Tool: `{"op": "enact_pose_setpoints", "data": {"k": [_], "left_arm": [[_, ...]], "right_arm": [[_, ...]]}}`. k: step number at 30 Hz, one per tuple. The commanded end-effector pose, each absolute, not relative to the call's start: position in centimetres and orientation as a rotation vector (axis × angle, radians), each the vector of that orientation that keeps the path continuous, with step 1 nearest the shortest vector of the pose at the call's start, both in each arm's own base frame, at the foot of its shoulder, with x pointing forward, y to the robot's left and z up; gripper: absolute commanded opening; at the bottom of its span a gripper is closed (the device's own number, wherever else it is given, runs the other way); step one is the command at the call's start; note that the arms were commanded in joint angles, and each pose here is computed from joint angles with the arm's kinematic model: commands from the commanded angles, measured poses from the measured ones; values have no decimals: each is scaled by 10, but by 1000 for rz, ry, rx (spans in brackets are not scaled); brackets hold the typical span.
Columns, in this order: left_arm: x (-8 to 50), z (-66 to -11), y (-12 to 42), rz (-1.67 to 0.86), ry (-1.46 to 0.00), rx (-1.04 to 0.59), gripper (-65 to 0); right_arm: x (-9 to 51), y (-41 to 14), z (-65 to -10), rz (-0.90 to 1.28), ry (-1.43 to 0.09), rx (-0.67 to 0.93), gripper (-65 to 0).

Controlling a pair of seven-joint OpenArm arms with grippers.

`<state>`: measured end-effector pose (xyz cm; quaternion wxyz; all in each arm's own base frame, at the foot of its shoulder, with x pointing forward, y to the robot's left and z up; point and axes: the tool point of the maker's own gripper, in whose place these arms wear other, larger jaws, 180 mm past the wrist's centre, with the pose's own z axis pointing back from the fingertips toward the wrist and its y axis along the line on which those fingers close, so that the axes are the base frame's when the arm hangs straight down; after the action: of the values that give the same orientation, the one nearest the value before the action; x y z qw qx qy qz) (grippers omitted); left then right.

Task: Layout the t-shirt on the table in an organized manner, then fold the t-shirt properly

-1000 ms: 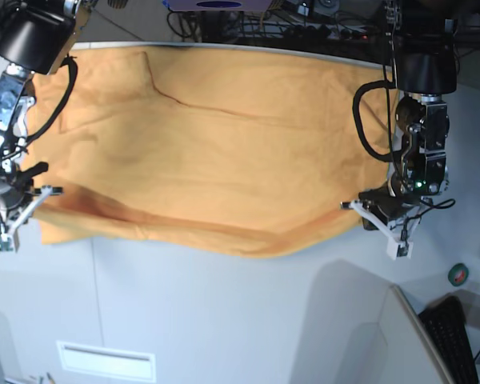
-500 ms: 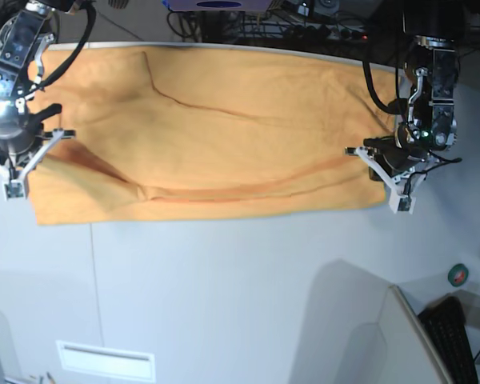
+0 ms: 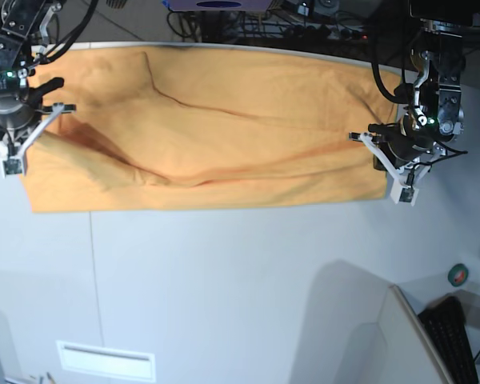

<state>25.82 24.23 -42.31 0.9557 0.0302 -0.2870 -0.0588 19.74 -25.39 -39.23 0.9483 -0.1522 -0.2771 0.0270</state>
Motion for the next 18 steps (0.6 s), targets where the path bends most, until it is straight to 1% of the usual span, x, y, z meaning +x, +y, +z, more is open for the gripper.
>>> {"op": "enact_pose_setpoints", "data": {"k": [1,8,18], "left_arm": [[267,-411,247,-127,-625,75,-650],[248,-422,249,-133,-577,78,-650],[241,-426,250,-136,-559,82,-650]], "right_arm": [[200,-257,-383,54,-596,-327,-650],[185,-256,-382,60,-575,-336,-650],[164,-255,-390,68,-526,-334,-650]]}}
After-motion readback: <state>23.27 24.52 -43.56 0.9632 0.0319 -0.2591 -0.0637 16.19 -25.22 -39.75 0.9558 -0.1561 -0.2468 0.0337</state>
